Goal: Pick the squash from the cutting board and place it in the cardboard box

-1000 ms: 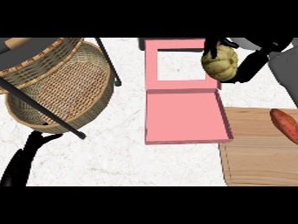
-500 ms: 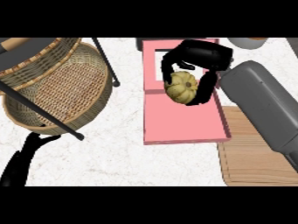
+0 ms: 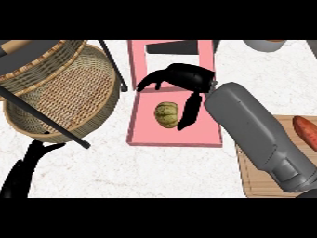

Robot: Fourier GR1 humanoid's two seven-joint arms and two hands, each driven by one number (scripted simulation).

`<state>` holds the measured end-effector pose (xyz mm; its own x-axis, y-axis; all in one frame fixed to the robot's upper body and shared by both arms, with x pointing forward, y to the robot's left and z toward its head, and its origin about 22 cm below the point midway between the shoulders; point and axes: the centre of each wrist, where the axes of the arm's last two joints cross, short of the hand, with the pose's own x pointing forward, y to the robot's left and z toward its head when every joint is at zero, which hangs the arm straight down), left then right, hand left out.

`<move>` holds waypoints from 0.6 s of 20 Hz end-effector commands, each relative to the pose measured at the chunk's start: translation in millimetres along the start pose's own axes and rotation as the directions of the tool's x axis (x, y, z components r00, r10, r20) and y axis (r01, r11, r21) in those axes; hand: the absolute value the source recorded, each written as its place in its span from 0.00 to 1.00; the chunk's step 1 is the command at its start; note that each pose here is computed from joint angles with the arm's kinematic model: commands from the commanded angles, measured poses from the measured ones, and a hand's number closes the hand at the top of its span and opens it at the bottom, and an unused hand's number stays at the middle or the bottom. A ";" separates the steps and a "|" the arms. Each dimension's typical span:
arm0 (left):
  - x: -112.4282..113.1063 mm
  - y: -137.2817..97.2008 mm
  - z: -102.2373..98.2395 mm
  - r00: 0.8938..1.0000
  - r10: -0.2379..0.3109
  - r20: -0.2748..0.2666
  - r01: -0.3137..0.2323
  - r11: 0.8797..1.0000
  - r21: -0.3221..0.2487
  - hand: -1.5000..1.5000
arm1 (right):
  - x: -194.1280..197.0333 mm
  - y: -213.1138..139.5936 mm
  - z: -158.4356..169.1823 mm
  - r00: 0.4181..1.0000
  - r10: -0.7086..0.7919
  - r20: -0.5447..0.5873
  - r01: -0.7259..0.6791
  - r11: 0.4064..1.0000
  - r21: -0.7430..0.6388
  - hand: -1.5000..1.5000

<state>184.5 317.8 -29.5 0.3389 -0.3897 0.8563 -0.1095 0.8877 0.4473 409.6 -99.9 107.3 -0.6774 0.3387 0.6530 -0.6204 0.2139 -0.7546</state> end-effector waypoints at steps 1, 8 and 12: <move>58.7 -14.0 -23.9 0.974 0.084 0.210 -0.074 0.996 -0.052 0.50 | -3.8 14.5 -9.0 0.991 -0.130 0.031 0.131 0.990 -0.043 0.00; 62.2 -13.1 -28.2 0.972 0.074 0.223 -0.070 0.997 -0.027 0.50 | -20.1 -24.1 9.7 0.908 -0.402 0.114 0.418 0.862 -0.288 0.00; 55.8 -14.4 -25.0 0.970 0.070 0.233 -0.064 0.997 -0.034 0.50 | -42.3 -31.4 32.5 0.839 -0.524 0.150 0.540 0.764 -0.352 0.00</move>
<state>184.0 318.2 -28.0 0.3295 -0.3906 0.8596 -0.1119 0.8878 0.4464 435.8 -126.5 108.6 -0.3908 0.1185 0.9128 -0.7049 0.5992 -0.3796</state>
